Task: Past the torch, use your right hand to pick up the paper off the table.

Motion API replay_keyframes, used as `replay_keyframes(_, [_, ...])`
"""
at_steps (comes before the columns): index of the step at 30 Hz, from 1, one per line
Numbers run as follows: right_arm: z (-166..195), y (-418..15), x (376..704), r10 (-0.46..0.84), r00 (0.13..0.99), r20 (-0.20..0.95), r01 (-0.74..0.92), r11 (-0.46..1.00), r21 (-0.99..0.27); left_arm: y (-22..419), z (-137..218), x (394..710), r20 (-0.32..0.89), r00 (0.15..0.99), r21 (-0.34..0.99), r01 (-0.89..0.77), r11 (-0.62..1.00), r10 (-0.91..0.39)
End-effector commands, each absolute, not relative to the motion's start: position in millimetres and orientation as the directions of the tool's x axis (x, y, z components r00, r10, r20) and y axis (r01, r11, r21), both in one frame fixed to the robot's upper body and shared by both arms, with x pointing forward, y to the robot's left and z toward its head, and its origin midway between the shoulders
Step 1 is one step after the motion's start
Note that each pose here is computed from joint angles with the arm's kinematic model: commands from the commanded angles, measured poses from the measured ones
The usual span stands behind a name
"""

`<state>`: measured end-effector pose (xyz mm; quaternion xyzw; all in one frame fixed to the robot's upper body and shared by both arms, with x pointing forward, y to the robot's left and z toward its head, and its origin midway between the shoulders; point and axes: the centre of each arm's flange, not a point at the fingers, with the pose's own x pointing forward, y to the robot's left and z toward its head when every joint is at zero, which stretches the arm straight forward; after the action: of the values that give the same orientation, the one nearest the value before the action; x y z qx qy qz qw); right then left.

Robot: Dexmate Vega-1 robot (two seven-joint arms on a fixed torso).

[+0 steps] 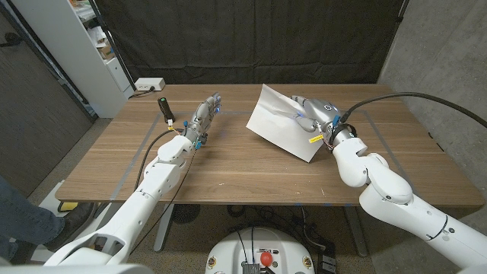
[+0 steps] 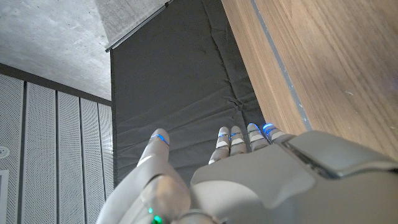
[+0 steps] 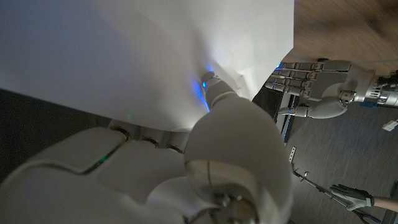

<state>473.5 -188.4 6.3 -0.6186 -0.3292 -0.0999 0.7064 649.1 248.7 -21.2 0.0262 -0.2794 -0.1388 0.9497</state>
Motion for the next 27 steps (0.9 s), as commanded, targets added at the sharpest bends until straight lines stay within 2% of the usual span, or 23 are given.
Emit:
replay_keyframes(1, [19.9,-187.3,473.4,0.268,0.743,0.613,0.571,0.222,-0.79,251.5,-19.3,654.3,0.513,0.811,0.131,0.248,0.96,-0.28])
replay_keyframes(27, [39.0,-185.3,474.3,0.367,0.658,0.657,0.597,0.277,-0.753,251.8,-13.1,654.4,0.521,0.808,0.133,0.242,0.961,-0.275])
